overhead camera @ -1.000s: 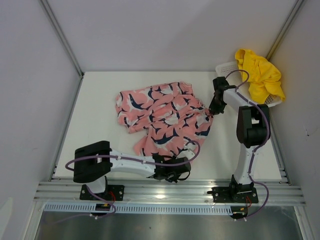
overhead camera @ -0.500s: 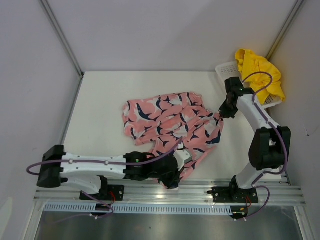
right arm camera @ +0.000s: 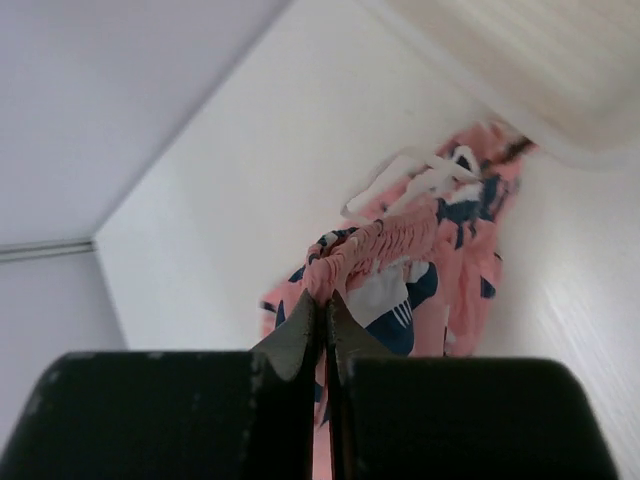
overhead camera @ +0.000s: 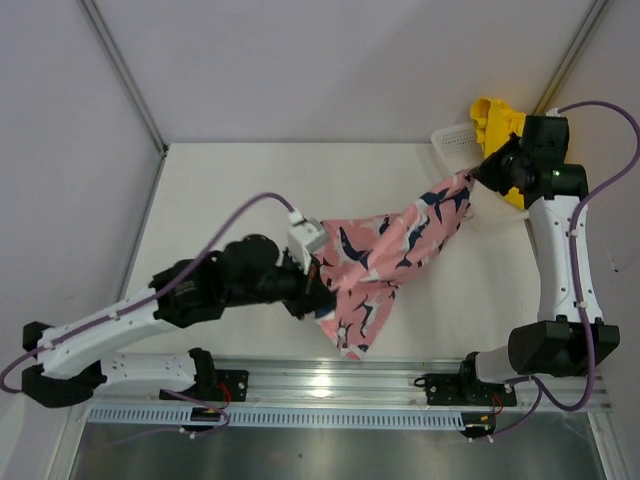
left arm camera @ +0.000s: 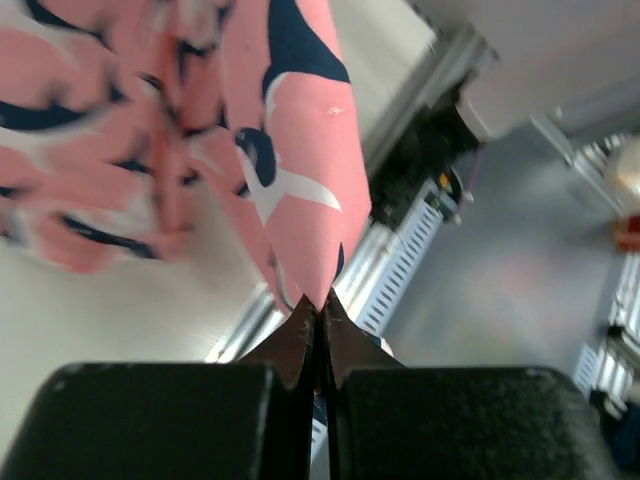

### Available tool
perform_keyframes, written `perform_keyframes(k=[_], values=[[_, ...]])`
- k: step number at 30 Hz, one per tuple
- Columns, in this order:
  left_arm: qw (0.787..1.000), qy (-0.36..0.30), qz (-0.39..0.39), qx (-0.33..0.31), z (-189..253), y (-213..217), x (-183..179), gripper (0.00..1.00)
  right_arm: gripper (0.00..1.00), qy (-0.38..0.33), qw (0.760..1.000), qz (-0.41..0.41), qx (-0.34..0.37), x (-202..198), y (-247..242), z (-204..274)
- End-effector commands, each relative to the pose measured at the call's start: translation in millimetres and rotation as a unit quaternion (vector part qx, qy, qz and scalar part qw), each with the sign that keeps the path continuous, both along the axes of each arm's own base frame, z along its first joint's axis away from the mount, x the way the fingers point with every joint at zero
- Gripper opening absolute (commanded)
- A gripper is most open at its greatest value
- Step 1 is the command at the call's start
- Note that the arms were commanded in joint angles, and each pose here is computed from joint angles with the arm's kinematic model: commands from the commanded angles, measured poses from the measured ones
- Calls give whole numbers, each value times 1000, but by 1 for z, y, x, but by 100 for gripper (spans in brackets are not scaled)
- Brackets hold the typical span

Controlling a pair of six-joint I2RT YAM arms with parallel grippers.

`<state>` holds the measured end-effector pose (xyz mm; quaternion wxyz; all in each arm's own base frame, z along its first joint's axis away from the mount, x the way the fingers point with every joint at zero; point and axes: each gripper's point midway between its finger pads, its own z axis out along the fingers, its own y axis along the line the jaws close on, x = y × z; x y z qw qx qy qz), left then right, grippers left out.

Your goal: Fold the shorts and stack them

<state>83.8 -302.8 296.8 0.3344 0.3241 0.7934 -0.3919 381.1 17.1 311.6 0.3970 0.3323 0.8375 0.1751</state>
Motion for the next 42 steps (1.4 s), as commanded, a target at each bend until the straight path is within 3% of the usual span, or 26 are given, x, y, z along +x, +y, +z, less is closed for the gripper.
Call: perform_keyframes(k=[1,5,8,9,13,17,20,24,29,32,33,34,36,37,38,39,40,41,42], values=[[999,-45,16,-22,38,35,27,0,0,-120,989,75,52,19,30,67],[994,-87,66,-17,69,59,55,0,0,-228,964,117,74,29,48,143],[988,-122,96,-15,99,76,64,0,0,-314,931,160,95,13,63,209],[984,-146,97,-44,131,84,60,0,0,-333,923,166,98,6,65,224],[972,-202,72,-96,184,107,35,0,0,-441,875,179,87,-52,69,301],[955,-248,80,-142,217,139,16,0,0,-553,815,164,51,-154,68,370],[949,-261,72,-164,225,149,4,0,0,-607,781,142,26,-210,64,397],[939,-275,61,-197,237,155,-7,0,0,-636,759,136,18,-252,65,411],[934,-282,70,-207,238,150,0,0,0,-638,760,125,25,-251,61,411],[938,-276,107,-182,220,138,26,0,0,-576,804,131,73,-184,62,380],[950,-253,110,-149,188,121,41,0,0,-539,823,153,95,-154,68,356],[948,-251,130,-142,182,117,52,0,0,-495,844,159,133,-117,72,334],[960,-217,143,-102,145,100,71,0,0,-431,858,215,178,-84,110,297],[957,-213,179,-87,140,106,82,0,0,-385,875,239,170,-47,132,267],[955,-208,194,-84,138,110,85,0,0,-356,866,304,178,-54,183,257],[951,-212,206,-88,142,115,87,0,0,-308,875,333,170,-54,208,235],[946,-218,223,-90,146,123,89,0,0,-340,852,366,159,-73,223,268],[941,-226,233,-99,157,134,85,0,0,-301,851,408,141,-66,257,242],[939,-228,239,-99,160,139,84,0,0,-318,841,416,134,-73,261,255]])
